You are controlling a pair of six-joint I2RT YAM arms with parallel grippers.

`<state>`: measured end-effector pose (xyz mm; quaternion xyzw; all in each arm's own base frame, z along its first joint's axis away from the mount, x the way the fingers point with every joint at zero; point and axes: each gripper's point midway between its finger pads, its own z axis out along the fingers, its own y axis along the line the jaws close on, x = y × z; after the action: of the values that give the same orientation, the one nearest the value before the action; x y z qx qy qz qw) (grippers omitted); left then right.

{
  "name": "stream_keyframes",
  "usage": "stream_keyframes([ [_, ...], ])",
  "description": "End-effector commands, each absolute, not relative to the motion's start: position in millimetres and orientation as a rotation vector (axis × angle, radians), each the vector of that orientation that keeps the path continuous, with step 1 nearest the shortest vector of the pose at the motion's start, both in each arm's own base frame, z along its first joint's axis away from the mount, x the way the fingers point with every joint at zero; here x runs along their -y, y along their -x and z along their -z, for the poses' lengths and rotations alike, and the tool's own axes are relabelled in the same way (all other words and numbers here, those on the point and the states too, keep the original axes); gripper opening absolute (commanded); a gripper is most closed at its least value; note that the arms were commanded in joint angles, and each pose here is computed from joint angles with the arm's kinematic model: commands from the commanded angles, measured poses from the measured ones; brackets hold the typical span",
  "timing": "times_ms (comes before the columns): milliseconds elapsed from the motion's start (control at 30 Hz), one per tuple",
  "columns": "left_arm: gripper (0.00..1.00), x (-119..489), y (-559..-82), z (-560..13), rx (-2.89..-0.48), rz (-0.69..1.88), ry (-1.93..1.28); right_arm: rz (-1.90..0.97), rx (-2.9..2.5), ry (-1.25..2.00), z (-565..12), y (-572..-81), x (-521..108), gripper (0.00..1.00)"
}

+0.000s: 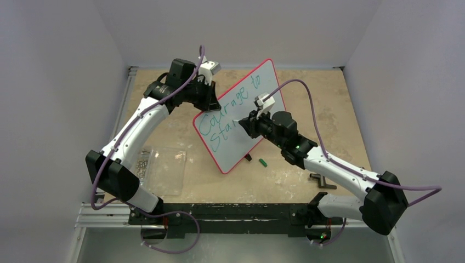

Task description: Write a sentence on the whiteboard

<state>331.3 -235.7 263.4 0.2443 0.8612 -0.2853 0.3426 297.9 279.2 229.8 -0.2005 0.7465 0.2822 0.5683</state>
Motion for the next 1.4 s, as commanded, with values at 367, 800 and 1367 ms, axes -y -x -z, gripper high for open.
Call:
stream_keyframes([
  [367,0.00,200,-342,-250,-2.280,0.480,-0.624,-0.577,-1.782,0.364,-227,-318,-260,0.00],
  [800,0.00,198,-343,-250,-2.281,0.467,-0.622,-0.620,-1.840,0.413,-202,-298,-258,0.00],
  [1367,0.00,197,-344,-247,-2.289,0.453,-0.622,-0.621,-1.701,0.252,-269,-311,-238,0.00],
])
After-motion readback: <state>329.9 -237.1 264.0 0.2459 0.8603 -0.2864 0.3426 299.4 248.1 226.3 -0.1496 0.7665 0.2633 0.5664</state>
